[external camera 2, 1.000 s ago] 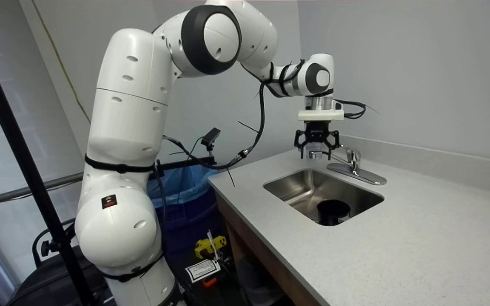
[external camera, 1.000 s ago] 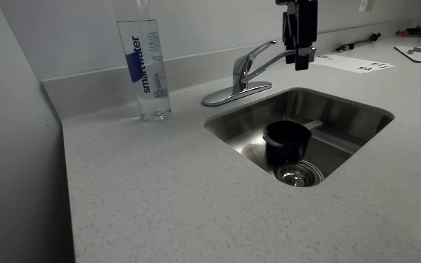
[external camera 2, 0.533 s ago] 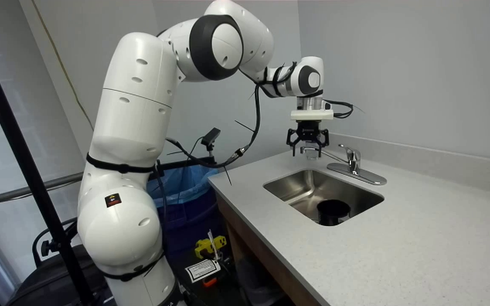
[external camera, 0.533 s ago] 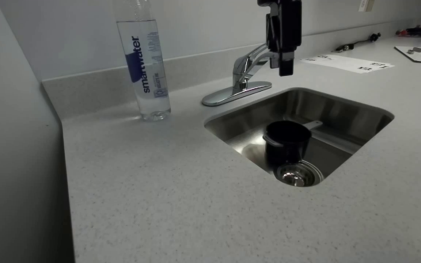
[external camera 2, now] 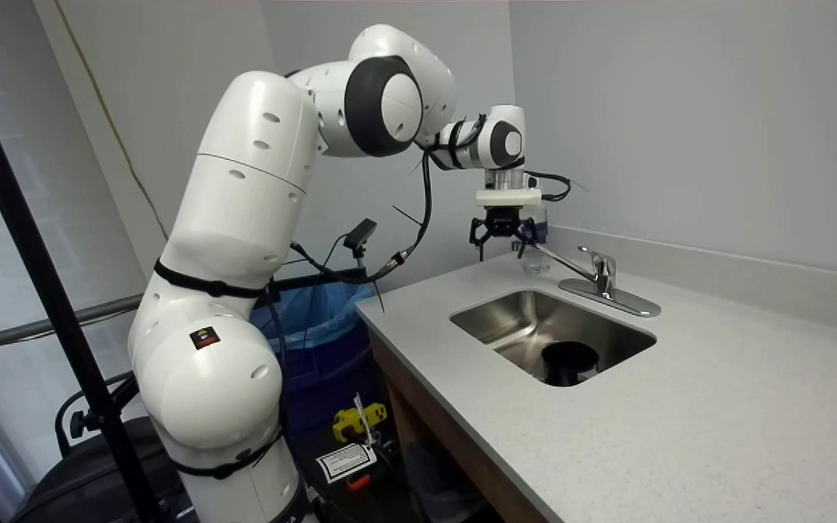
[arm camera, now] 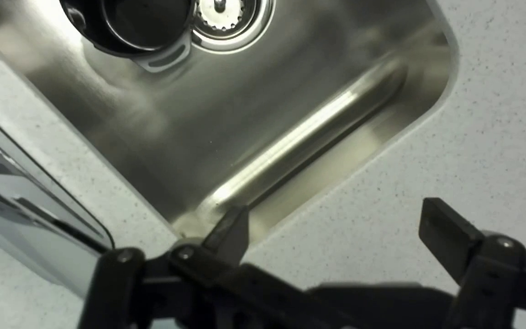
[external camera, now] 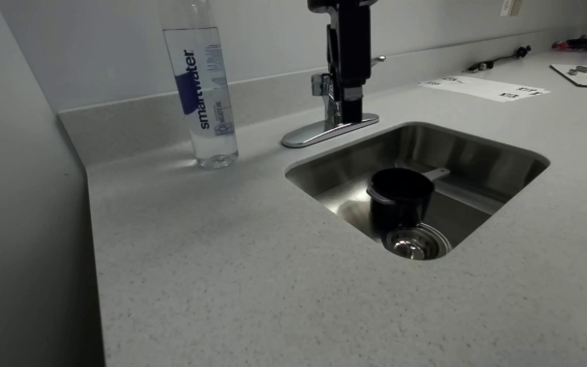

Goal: Move the faucet spout from the right to the left

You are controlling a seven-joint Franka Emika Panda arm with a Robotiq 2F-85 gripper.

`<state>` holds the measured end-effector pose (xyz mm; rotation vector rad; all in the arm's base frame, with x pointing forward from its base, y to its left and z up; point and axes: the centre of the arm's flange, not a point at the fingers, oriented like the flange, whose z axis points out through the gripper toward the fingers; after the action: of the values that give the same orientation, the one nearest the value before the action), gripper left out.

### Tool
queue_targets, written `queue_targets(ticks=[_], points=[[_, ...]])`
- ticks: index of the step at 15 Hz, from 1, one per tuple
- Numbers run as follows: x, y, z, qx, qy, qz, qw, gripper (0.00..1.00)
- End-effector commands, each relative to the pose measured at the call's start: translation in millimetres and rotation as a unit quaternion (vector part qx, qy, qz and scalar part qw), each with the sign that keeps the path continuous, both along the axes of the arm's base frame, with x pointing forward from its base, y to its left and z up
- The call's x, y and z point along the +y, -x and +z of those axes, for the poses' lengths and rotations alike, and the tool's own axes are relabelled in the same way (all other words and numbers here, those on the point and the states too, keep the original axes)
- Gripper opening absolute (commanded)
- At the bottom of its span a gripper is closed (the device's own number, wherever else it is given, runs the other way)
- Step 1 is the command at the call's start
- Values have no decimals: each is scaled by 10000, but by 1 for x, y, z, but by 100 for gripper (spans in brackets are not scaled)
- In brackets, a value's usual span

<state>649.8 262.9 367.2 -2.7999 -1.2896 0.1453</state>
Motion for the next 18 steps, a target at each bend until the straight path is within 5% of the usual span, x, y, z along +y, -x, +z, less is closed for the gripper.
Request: queue_targets(ticks=[1, 10, 18], points=[[34, -28, 9, -338, -232, 107, 9991, 100], [15, -35, 44, -613, -563, 96, 9965, 100], [-76, -13, 87, -592, -525, -281, 9965, 100]])
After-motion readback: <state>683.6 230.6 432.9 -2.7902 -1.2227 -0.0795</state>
